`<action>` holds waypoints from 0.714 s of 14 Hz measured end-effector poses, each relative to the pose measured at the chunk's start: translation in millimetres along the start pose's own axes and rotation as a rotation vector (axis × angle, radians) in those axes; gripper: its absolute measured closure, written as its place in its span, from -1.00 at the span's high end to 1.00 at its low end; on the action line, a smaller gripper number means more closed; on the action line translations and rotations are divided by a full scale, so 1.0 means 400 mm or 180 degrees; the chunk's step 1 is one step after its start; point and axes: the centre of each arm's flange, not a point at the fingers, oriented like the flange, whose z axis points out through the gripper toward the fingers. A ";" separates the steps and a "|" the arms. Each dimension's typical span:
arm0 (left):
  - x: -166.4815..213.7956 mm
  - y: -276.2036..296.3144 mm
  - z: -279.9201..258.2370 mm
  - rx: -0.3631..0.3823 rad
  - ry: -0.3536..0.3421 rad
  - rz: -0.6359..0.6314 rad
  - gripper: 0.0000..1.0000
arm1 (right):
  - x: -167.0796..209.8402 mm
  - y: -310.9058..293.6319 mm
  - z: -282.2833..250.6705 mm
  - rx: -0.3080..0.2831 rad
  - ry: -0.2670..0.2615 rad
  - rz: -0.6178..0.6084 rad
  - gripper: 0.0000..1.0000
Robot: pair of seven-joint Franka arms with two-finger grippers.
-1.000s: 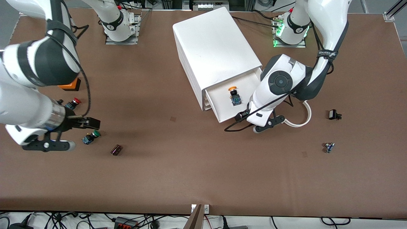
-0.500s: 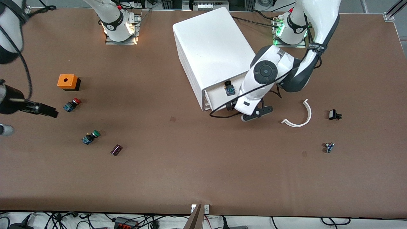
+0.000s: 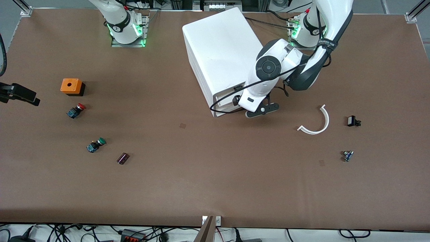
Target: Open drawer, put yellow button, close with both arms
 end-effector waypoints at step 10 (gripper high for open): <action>-0.052 0.015 0.003 0.0084 -0.0147 0.0101 1.00 | -0.088 0.010 0.081 0.0005 -0.0050 -0.0196 1.00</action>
